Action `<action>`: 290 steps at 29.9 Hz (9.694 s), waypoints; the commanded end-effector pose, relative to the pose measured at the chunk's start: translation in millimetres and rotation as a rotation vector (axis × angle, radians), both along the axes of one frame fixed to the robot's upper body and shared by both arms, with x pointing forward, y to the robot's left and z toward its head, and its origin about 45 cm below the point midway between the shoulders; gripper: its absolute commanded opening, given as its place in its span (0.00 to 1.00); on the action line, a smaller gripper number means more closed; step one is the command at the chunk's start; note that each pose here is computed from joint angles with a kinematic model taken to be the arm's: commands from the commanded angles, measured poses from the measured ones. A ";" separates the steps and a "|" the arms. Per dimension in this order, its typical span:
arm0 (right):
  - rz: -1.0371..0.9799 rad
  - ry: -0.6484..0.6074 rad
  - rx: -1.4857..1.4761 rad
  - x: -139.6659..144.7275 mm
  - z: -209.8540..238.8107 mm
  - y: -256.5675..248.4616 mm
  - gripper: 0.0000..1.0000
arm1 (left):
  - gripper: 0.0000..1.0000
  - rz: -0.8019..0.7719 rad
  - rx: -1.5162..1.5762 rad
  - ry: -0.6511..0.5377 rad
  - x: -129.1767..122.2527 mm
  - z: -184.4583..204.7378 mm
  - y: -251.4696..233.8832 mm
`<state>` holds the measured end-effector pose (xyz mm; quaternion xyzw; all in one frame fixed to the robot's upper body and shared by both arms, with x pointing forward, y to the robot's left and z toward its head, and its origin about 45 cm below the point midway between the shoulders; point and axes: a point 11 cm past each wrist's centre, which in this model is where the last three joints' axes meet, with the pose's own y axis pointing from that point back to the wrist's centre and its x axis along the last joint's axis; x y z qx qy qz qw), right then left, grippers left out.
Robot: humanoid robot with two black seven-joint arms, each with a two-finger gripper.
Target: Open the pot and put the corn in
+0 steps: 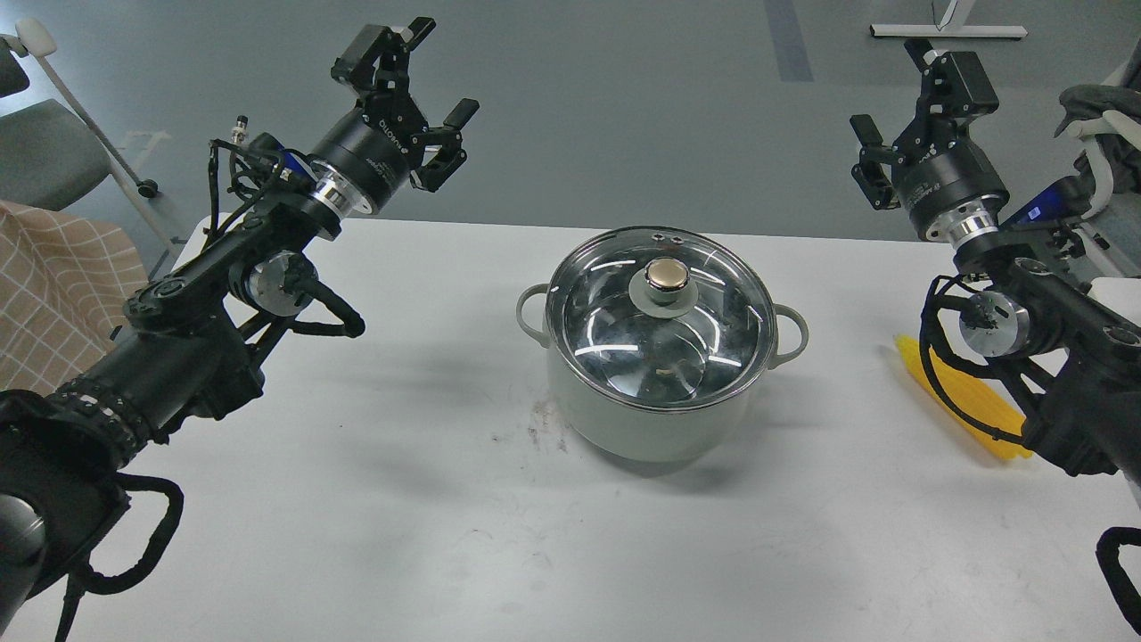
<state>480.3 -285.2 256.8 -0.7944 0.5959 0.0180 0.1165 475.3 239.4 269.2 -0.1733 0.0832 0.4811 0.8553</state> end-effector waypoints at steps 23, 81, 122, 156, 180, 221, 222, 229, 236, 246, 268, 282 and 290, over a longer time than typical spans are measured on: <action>-0.036 0.005 0.010 1.1 -1.1 -8.8 1.00 | 0.98 0.037 0.035 -0.006 1.8 5.2 18.1; -0.116 0.033 -0.021 -5.2 -9.3 -45.6 1.00 | 0.98 -0.327 1.144 -1.000 -94.3 89.8 -110.3; -0.161 0.068 -0.060 -27.1 -24.2 -74.8 1.00 | 0.89 -0.450 1.525 -1.034 -80.0 -49.2 -157.8; -0.176 0.059 -0.077 -30.3 -18.0 -88.3 1.00 | 0.00 -0.235 1.737 -1.185 -69.5 54.5 -44.7; -0.176 0.078 -0.078 -35.2 -26.7 -89.5 1.00 | 0.00 -0.150 1.886 -0.665 -190.4 -116.8 171.4; -0.166 0.086 -0.098 -40.6 -30.6 -91.8 1.00 | 0.90 0.104 1.727 -0.460 -191.4 -145.1 180.2; -0.166 0.082 -0.110 -40.7 -27.9 -94.7 1.00 | 0.91 0.136 1.700 -0.450 -188.2 -138.9 180.5; -0.104 0.014 -0.402 -49.9 10.6 -124.4 1.00 | 0.92 0.363 1.293 -0.387 -128.7 -38.6 168.8; 0.076 0.003 -0.929 -73.4 19.9 -143.8 1.00 | 0.92 0.345 0.741 -0.276 -94.0 31.5 144.1; 0.464 0.049 -1.776 -121.6 -39.8 -186.8 1.00 | 0.92 0.233 0.346 -0.243 -90.9 64.8 134.5; 0.669 0.051 -1.898 -132.7 -127.2 -162.1 0.74 | 0.92 0.214 0.332 -0.273 -95.0 76.1 129.4; 0.662 -0.005 -1.913 -130.0 -112.8 -160.2 0.01 | 0.92 0.215 0.330 -0.276 -95.0 77.2 129.3; 0.529 -0.215 -1.913 -81.3 3.2 -131.7 0.02 | 0.92 0.221 0.326 -0.285 -94.5 81.1 130.7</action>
